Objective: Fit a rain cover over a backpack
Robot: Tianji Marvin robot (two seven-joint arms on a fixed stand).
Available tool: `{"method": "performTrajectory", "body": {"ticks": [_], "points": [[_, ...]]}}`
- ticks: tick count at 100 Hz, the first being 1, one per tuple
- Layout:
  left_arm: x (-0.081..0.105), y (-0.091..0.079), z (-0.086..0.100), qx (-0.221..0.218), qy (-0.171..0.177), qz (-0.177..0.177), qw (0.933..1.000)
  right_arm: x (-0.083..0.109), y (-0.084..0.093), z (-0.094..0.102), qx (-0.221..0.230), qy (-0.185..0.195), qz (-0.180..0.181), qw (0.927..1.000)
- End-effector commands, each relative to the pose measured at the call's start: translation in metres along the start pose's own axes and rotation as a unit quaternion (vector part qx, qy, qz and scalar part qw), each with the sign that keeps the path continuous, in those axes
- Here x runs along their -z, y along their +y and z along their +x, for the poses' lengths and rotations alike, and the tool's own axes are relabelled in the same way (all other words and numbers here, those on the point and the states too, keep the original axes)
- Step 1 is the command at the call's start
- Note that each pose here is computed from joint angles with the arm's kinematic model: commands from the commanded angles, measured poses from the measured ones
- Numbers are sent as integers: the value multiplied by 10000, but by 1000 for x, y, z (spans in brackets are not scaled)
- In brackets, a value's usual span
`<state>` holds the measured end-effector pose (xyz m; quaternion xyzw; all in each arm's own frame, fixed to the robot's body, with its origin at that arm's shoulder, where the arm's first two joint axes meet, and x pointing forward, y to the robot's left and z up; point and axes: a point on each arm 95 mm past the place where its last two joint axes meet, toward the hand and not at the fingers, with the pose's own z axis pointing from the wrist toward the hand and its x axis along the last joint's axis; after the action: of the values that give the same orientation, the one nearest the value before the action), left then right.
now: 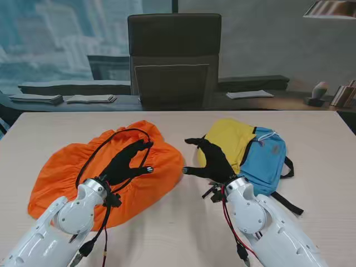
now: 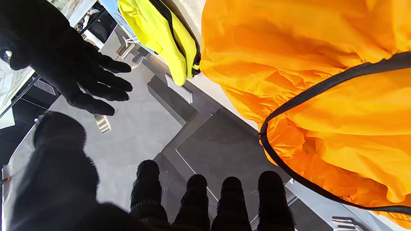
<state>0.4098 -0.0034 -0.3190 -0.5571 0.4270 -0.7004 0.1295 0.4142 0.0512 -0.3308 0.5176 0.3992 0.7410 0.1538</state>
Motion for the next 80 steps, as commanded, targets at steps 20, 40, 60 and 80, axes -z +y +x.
{"method": "performTrajectory", "body": {"ticks": [20,40,60,80], "points": [[-1,3,2,41,21,-87,10000,1,-4,4,-24,21,119,9999],[0,2,1,-10,18,-51,10000,1,-3,1,37,32,88,9999],[1,-1,1,-116,36,-48,9999,4,5,-2,520,165,118,9984],[8,-5,-1,-301,-33,19,9995,10,24,-33,2837,38,396,9581]]}}
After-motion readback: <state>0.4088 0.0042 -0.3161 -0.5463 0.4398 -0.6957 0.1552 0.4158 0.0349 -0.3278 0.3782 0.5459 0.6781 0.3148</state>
